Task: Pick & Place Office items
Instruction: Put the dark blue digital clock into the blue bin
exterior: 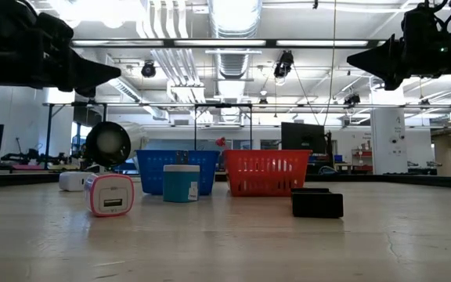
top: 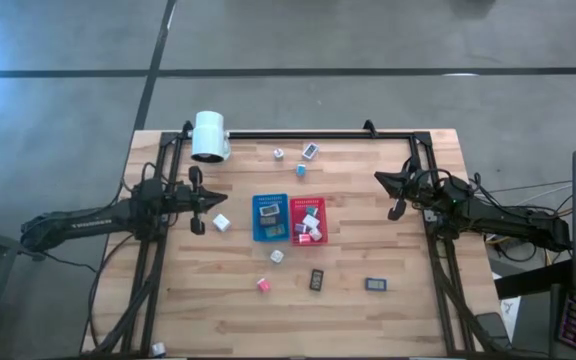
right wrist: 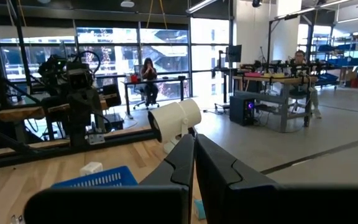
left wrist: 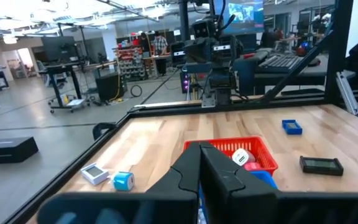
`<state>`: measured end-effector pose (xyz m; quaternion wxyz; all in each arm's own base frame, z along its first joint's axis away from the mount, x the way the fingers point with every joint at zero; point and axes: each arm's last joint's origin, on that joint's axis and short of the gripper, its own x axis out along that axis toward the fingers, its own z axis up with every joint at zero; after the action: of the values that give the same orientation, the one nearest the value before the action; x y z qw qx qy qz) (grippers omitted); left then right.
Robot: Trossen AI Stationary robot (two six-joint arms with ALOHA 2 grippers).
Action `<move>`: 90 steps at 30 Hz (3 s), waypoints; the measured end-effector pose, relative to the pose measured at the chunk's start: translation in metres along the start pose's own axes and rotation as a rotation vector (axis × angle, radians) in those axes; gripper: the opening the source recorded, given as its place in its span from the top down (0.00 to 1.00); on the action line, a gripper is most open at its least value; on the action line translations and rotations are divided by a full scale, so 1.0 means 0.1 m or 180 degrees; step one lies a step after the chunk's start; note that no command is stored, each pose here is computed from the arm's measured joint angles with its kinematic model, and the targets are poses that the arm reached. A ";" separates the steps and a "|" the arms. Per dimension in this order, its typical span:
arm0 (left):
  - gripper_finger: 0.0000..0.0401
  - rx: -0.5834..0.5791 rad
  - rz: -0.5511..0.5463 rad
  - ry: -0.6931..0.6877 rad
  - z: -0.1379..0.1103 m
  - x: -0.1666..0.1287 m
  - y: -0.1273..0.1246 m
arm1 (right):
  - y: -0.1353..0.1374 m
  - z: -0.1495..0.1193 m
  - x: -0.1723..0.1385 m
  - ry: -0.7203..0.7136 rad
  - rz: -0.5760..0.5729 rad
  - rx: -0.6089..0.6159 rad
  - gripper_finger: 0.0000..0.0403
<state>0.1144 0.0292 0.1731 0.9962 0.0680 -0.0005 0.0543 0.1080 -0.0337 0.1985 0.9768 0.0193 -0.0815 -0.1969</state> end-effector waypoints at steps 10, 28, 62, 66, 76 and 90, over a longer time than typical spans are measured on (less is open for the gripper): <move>0.98 0.0142 -0.0018 0.0079 -0.07 0.00 -0.01 | -0.01 0.00 0.00 -0.0007 -0.0074 -0.0015 0.97; 0.99 0.0113 -0.0021 0.0041 -0.06 0.00 -0.01 | -0.01 0.00 0.00 -0.0007 -0.0087 -0.0041 0.97; 0.99 -0.0011 -0.0167 -0.0391 0.07 0.00 -0.01 | -0.01 0.02 0.00 -0.0076 -0.0078 -0.0103 0.97; 0.99 -0.0124 -0.0050 -0.0380 0.07 0.00 0.00 | -0.01 -0.03 0.00 -0.0019 -0.0081 -0.0091 0.97; 0.97 -0.0197 -0.0054 -0.0362 0.07 0.00 0.00 | 0.00 -0.06 0.03 -0.0034 -0.0032 -0.0039 0.97; 0.97 -0.0393 0.0502 -0.0235 0.03 0.00 0.05 | 0.03 -0.06 0.10 -0.0084 0.0173 -0.0153 0.97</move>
<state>0.1137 0.0337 0.1768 0.9904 0.0081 -0.0458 0.1299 0.1193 -0.0351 0.1944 0.9808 -0.0091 -0.0901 -0.1724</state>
